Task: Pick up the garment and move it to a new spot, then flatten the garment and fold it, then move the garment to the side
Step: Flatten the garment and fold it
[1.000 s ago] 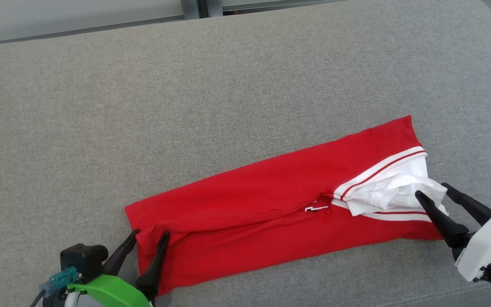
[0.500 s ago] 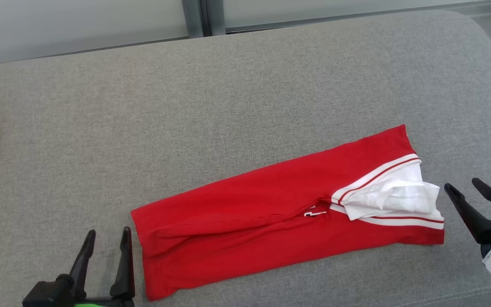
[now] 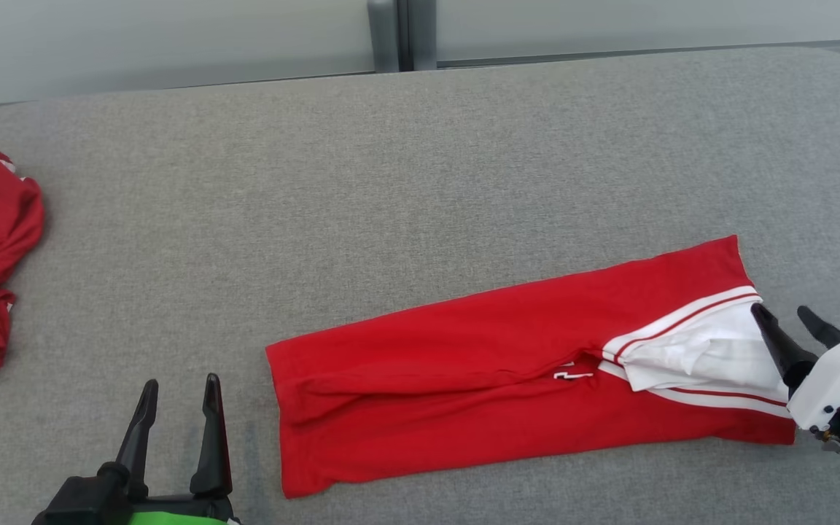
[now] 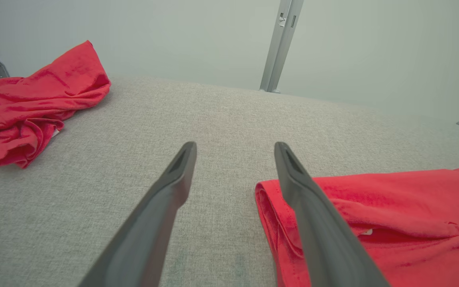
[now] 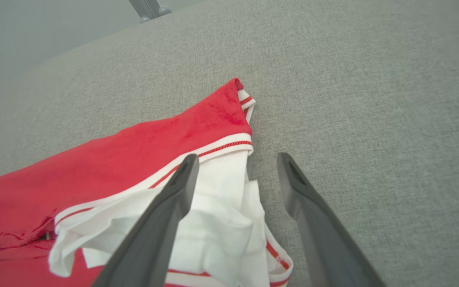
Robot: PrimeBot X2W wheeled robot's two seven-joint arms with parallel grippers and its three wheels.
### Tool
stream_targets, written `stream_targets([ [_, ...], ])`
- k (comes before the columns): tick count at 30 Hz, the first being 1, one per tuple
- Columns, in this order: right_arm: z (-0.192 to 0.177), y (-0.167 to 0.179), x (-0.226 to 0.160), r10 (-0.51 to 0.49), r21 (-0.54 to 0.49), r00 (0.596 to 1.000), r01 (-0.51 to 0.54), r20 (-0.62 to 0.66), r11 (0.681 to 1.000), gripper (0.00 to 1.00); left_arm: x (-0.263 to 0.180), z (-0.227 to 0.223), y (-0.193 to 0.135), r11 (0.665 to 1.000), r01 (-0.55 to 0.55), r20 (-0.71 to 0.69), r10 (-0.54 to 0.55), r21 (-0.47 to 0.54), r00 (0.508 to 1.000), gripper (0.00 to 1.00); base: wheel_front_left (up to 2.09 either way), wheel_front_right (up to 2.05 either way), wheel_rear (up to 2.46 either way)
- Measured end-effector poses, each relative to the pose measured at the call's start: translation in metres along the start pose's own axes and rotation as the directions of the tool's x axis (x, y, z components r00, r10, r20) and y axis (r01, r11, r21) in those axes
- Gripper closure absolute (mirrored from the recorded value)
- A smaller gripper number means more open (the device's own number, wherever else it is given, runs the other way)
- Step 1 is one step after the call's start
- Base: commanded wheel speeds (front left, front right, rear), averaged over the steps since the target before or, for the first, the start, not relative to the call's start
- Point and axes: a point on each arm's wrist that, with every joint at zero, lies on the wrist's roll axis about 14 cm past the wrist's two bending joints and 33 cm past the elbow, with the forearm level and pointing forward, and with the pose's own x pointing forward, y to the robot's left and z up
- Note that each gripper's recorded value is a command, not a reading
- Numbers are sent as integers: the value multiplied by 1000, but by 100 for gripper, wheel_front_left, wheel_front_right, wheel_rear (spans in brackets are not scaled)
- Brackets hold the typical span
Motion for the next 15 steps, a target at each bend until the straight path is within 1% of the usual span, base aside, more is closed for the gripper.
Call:
stream_targets([
  [5,-32,-8,20,-45,-32,990,41,-131,999,0,-1,2,4,1000,-14,20,14,-2,1000,0,0,0,0],
  [8,-48,-8,31,-52,-46,977,44,-205,998,0,-2,0,8,1000,-24,21,24,-2,999,0,0,0,0],
  [13,-60,1,45,-20,-26,955,13,-297,1000,0,-6,-6,17,998,-57,6,57,-3,998,0,0,0,0],
  [15,-62,7,49,7,14,945,-3,-327,1000,0,-7,-8,20,998,-69,4,69,-6,998,0,0,0,0],
])
